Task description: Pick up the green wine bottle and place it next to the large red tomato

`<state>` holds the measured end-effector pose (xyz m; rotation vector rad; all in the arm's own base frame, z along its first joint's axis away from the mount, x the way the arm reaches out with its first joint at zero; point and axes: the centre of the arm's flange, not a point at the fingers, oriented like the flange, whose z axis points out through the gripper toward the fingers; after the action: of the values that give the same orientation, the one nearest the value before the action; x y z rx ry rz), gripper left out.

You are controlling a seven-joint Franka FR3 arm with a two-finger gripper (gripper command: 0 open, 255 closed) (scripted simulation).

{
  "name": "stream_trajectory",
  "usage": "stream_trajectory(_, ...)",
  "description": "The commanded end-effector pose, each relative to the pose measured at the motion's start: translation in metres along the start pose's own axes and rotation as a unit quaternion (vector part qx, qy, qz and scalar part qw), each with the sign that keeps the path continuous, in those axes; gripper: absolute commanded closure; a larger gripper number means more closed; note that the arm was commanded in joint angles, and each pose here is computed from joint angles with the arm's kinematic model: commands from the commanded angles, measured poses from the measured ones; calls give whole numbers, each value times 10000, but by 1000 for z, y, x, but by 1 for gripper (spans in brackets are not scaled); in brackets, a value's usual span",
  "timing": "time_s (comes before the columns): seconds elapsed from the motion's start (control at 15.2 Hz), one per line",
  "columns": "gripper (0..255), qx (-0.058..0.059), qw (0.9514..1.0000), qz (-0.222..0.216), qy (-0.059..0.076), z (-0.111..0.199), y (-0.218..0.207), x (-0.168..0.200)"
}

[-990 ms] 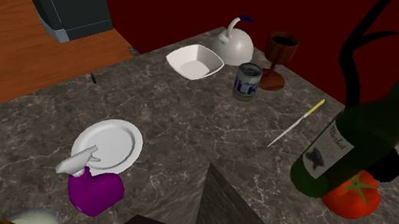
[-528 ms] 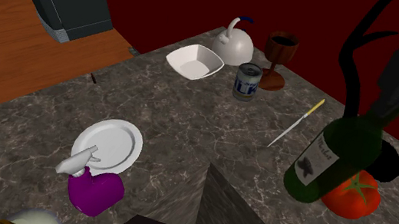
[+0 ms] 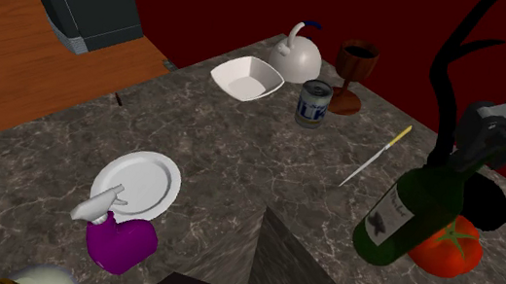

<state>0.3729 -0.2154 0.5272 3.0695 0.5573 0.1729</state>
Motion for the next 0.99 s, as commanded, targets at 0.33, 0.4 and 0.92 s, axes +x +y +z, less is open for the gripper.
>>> stream_trajectory(0.33,255,-4,10000,0,4,37,-2,-3)
stream_trajectory(0.4,255,-4,10000,0,4,42,-2,-4)
stream_trajectory(0.92,255,-4,10000,0,4,57,-3,-6)
